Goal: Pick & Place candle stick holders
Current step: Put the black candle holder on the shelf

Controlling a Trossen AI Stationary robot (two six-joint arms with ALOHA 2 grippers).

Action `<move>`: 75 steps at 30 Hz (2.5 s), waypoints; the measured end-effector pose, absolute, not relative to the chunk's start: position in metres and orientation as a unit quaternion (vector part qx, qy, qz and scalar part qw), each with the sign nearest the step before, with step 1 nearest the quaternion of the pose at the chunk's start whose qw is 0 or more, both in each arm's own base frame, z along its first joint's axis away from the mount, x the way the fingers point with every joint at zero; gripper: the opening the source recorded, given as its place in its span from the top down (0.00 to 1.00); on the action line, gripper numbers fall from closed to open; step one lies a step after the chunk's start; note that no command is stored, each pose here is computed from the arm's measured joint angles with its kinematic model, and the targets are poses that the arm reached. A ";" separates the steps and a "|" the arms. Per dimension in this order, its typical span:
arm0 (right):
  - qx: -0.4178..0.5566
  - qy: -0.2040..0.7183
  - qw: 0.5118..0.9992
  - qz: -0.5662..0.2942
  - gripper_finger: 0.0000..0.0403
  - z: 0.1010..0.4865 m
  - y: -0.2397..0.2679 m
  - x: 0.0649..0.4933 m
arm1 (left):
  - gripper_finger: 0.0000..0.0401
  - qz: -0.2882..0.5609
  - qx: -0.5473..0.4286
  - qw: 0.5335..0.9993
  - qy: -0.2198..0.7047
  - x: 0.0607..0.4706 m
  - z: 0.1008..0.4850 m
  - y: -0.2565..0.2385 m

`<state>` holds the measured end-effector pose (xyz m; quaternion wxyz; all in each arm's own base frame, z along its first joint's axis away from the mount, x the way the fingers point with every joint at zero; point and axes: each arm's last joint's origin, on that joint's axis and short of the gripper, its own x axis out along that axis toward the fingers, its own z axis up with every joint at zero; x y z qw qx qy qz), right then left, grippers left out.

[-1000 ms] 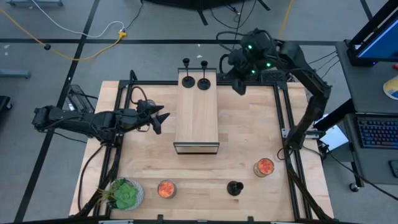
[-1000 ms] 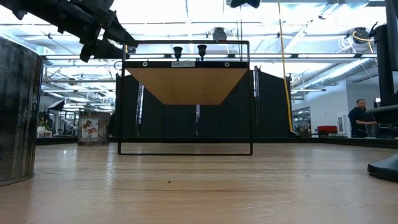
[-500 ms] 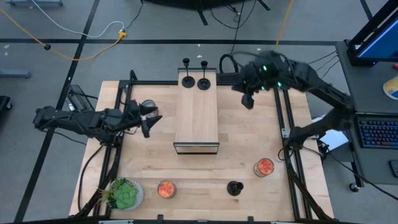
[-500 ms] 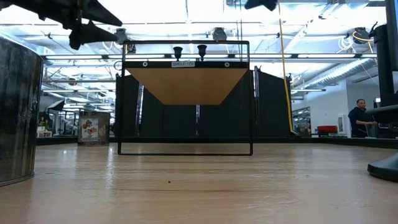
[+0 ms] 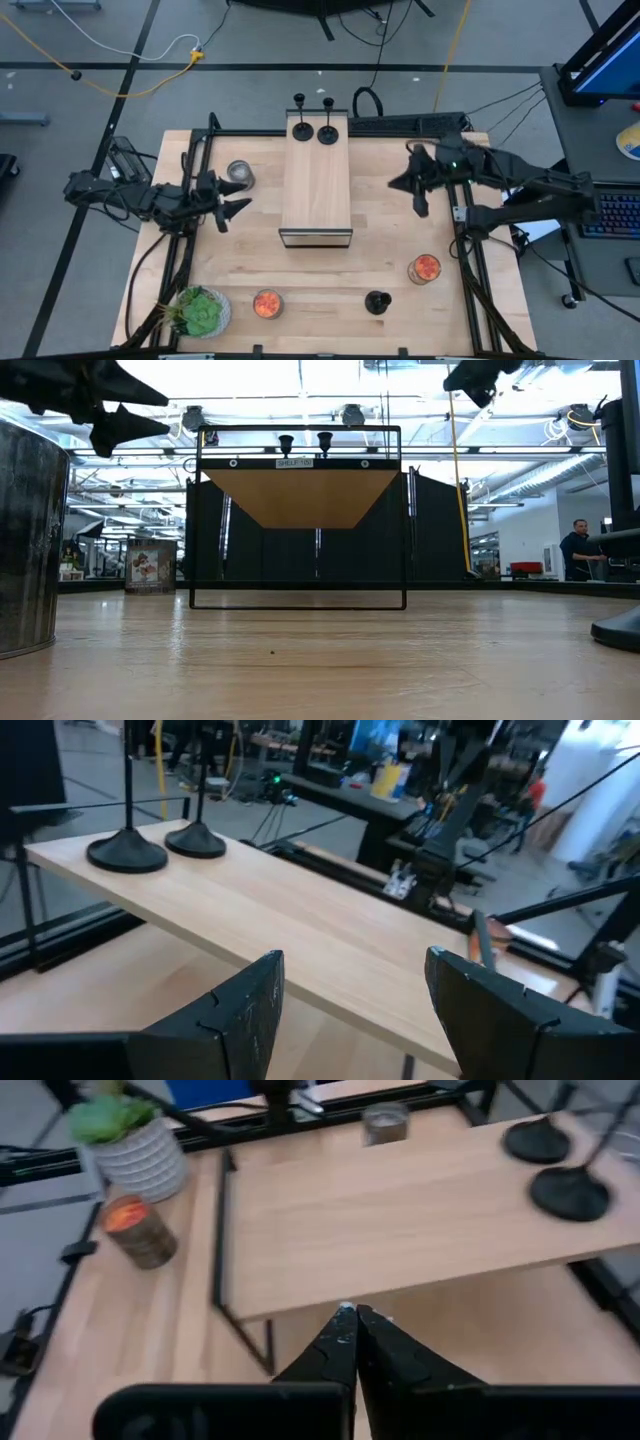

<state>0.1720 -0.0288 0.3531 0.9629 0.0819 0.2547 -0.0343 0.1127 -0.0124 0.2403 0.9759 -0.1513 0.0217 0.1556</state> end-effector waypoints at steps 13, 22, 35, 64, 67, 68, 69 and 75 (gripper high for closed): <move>0.129 0.219 0.953 0.166 1.00 0.313 0.014 0.165 | 0.38 0.116 -0.167 0.979 0.011 0.102 0.219 -0.018; 0.104 0.260 0.926 0.251 1.00 0.303 0.057 0.174 | 0.38 0.116 -0.180 0.977 0.010 0.100 0.210 -0.017; 0.051 0.403 0.883 0.235 1.00 0.324 0.114 0.198 | 0.38 0.068 -0.189 0.979 0.019 0.100 0.209 -0.020; 0.106 0.525 0.826 0.179 1.00 0.321 0.159 0.244 | 0.38 0.029 -0.176 0.984 0.028 0.100 0.209 -0.022; 0.117 0.530 0.819 0.185 0.99 0.321 0.159 0.243 | 0.38 0.029 -0.173 0.984 0.028 0.100 0.209 -0.022; 0.120 0.532 0.816 0.189 0.98 0.321 0.159 0.243 | 0.38 0.029 -0.173 0.984 0.028 0.100 0.209 -0.022; 0.121 0.534 0.815 0.192 0.97 0.321 0.159 0.243 | 0.38 0.029 -0.173 0.984 0.028 0.100 0.209 -0.022; 0.124 0.535 0.815 0.187 0.89 0.321 0.157 0.244 | 0.38 0.029 -0.173 0.984 0.028 0.100 0.209 -0.022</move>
